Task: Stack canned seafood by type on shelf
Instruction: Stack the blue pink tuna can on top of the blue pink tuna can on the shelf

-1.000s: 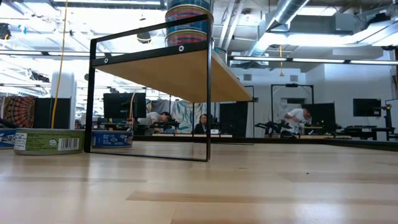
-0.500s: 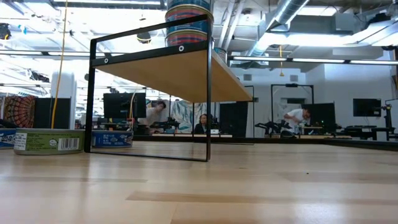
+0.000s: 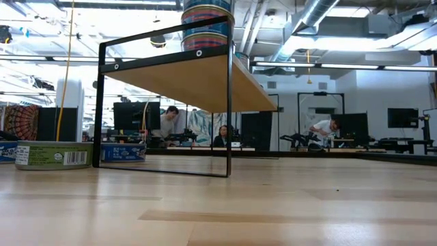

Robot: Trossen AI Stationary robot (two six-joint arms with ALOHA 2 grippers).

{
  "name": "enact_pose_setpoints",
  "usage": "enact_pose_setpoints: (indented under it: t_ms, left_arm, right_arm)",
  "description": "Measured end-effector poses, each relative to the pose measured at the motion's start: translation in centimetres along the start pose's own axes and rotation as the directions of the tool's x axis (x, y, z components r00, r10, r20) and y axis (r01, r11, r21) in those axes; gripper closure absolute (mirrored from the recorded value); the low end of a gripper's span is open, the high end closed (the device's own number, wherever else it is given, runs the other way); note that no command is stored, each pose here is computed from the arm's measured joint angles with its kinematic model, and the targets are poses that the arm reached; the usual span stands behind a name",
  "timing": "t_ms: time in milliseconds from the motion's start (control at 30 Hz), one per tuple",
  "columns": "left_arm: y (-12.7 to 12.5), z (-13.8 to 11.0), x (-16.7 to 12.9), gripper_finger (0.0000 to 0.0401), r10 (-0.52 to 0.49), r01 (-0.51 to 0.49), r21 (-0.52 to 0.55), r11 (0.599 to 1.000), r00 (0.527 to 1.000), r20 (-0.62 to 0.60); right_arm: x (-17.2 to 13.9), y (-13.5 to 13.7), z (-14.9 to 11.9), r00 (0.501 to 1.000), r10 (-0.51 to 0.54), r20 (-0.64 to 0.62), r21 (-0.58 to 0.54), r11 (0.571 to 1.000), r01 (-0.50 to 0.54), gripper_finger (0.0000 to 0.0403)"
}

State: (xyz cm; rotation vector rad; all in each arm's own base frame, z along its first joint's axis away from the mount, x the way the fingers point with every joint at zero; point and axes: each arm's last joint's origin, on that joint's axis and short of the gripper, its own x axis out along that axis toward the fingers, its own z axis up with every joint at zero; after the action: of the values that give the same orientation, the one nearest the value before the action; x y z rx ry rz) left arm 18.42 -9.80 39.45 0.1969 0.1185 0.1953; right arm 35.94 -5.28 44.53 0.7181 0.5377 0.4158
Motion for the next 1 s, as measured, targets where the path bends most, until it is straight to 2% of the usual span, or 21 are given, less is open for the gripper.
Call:
enact_pose_setpoints:
  t_ms: [133, 267, 567, 767, 1000]
  left_arm:
    - [0.0, 0.0, 0.0, 0.0152, -0.01, 0.01, -0.001, 1.0, 1.0, 0.005]
    - [-0.1, 0.1, 0.0, 0.0152, -0.034, 0.033, 0.048, 0.998, 0.999, 0.016]
    - [-0.1, 0.8, 0.0, 0.0152, -0.049, 0.046, 0.048, 0.998, 0.996, 0.068]
    - [0.0, 1.0, 0.0, 0.0152, -0.044, 0.038, 0.069, 0.997, 0.995, 0.093]
    - [0.4, 1.0, 0.4, 0.0152, -0.065, 0.063, 0.022, 0.998, 0.994, 0.092]
  right_arm:
    - [-0.3, -0.3, 0.1, 1.0, -0.008, 0.003, 0.048, 0.999, 0.007, 0.0179]
    - [-0.4, -0.5, 0.1, 1.0, -0.015, -0.001, 0.084, 0.996, 0.015, 0.0174]
    - [-0.2, -0.5, -0.2, 0.999, -0.03, -0.015, 0.126, 0.992, 0.031, 0.0133]
    - [-0.1, -0.4, -0.5, 0.999, -0.033, -0.037, 0.149, 0.988, 0.038, 0.0125]
    - [0.0, -0.3, -0.5, 0.999, -0.031, -0.04, 0.168, 0.985, 0.037, 0.0125]
